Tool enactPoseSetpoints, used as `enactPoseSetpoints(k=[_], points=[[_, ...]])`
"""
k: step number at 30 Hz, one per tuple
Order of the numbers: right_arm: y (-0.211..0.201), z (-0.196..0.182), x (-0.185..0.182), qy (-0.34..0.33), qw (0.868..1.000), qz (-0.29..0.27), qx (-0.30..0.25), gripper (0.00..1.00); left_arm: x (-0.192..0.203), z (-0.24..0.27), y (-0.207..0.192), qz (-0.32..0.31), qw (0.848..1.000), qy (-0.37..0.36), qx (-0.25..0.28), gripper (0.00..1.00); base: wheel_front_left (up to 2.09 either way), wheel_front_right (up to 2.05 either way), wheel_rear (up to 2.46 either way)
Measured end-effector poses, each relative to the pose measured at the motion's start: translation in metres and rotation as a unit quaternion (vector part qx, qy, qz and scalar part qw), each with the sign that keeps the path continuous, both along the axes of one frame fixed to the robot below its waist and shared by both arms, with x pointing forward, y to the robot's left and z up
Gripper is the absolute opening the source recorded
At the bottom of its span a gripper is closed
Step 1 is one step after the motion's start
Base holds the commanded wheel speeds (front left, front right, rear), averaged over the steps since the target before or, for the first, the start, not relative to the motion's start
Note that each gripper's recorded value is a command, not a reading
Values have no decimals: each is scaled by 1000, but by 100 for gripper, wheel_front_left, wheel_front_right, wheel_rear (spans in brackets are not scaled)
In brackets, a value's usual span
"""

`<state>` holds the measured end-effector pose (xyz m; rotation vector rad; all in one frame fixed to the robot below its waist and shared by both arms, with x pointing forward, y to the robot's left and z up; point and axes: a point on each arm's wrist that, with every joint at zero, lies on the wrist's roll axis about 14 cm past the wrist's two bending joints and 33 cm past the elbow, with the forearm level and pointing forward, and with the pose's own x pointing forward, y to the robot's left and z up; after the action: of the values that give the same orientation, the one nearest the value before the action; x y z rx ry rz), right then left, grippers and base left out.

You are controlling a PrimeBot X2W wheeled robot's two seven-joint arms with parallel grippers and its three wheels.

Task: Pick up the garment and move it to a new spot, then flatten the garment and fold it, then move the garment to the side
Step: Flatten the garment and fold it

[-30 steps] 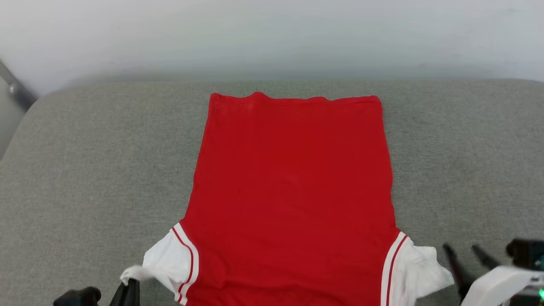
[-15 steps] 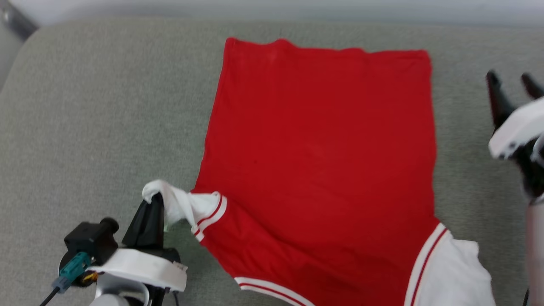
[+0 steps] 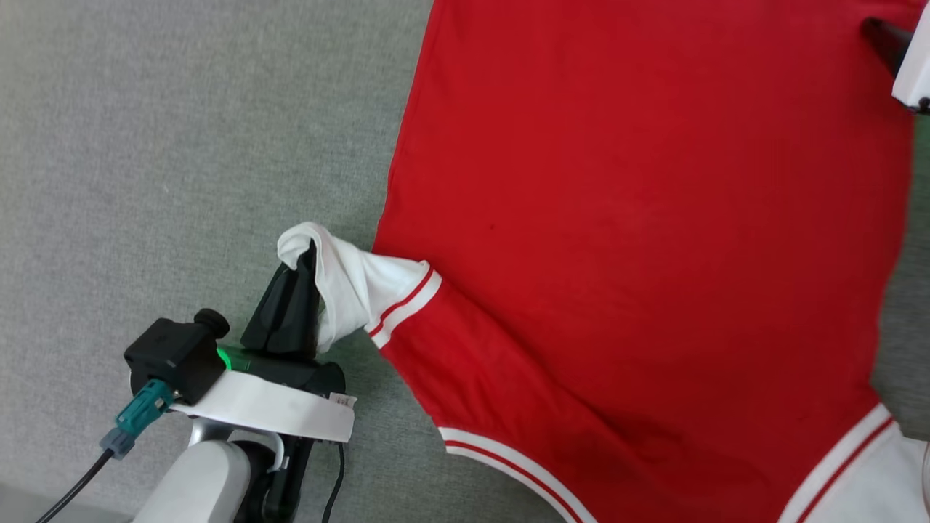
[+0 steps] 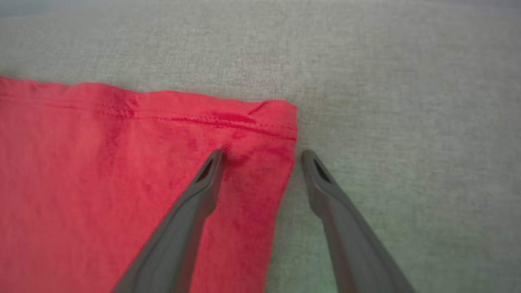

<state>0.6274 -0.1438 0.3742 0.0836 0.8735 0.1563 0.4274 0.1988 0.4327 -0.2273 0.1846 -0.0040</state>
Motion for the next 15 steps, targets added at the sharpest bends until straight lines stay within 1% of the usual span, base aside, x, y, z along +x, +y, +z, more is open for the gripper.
enactPoseSetpoints(k=[2,3,4,5,6,7,11,15], points=[[7,-15,1,23,1000,9,-3,100,1,-7,2,3,1000,7,2,0,0,0,0],[13,-26,1,51,999,15,-1,100,0,-15,5,6,1000,18,3,0,0,0,0],[13,-28,0,59,998,16,-1,100,-1,-16,6,7,1000,20,3,0,0,0,0],[14,-28,0,65,998,17,-1,53,-1,-17,6,7,1000,20,3,0,0,0,0],[14,-28,-1,70,997,18,1,29,-1,-17,6,7,1000,20,3,0,0,0,0],[14,-27,-2,71,997,19,1,0,-2,-17,6,7,1000,20,3,0,0,0,0],[16,-20,-7,63,997,33,-12,0,-3,-15,6,7,1000,18,3,0,0,0,0],[4,2,-9,26,998,44,-45,0,-6,-8,6,9,1000,13,3,0,0,0,0]])
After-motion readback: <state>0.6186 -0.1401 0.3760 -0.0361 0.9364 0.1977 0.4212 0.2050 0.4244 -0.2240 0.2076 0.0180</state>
